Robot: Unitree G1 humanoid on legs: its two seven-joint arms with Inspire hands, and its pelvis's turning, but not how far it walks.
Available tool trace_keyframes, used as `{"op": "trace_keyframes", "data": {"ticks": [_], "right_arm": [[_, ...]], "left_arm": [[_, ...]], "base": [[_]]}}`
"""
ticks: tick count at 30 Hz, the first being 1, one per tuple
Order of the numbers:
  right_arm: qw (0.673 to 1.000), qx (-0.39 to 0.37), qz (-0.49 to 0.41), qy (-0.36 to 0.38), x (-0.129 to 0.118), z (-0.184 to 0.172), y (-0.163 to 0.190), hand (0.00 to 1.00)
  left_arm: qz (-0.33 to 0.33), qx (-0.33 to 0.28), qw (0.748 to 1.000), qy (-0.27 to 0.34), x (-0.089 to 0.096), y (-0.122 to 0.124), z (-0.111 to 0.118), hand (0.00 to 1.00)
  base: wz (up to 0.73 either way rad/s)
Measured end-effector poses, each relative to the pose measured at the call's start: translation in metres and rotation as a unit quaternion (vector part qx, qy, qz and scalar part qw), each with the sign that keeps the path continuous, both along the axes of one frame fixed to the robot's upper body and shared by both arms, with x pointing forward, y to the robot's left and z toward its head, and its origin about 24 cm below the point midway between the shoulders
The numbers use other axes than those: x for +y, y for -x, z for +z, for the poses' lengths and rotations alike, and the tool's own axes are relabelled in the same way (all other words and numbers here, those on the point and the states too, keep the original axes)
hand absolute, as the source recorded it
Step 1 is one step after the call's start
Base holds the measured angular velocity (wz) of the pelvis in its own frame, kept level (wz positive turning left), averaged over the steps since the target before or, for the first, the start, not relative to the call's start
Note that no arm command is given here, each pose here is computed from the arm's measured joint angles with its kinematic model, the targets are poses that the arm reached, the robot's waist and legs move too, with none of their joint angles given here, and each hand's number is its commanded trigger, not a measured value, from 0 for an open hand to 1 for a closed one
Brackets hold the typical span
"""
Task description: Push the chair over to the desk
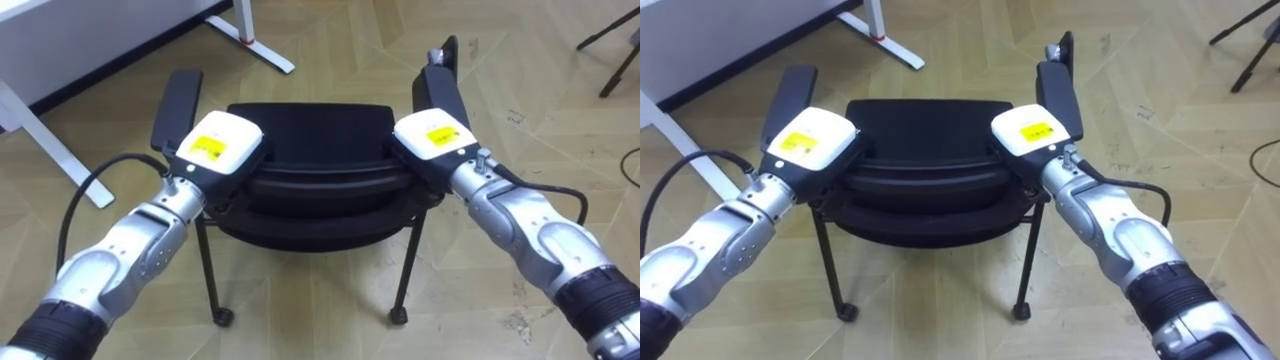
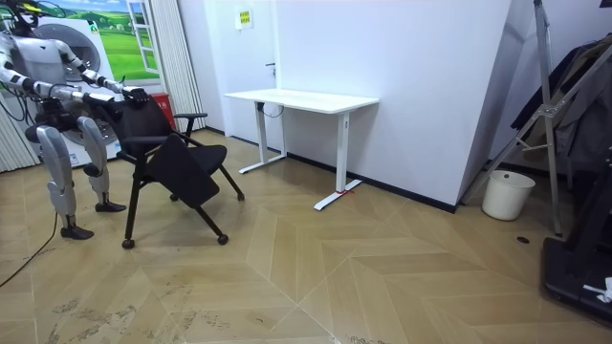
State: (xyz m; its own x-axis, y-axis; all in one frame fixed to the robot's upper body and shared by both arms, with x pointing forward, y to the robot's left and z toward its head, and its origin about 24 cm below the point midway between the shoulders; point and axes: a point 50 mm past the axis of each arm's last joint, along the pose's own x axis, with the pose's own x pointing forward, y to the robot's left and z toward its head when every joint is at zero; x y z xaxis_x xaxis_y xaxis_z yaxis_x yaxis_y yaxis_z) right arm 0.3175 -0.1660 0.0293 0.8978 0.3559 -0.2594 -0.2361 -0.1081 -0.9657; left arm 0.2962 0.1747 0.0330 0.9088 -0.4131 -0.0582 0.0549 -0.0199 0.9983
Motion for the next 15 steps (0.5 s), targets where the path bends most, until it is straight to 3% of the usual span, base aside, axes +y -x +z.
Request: {"op": "trace_keyframes", "data": {"ticks": [15], "right_arm": [[1.000, 0.000, -0.010, -0.011, -0.0001, -0.0099, 0.0024, 1.00]], "left_arm": [[0.007, 0.004, 1.000, 0.002, -0.0023, -0.0008, -0.0058, 1.00]], "base": [[0.05]]}}
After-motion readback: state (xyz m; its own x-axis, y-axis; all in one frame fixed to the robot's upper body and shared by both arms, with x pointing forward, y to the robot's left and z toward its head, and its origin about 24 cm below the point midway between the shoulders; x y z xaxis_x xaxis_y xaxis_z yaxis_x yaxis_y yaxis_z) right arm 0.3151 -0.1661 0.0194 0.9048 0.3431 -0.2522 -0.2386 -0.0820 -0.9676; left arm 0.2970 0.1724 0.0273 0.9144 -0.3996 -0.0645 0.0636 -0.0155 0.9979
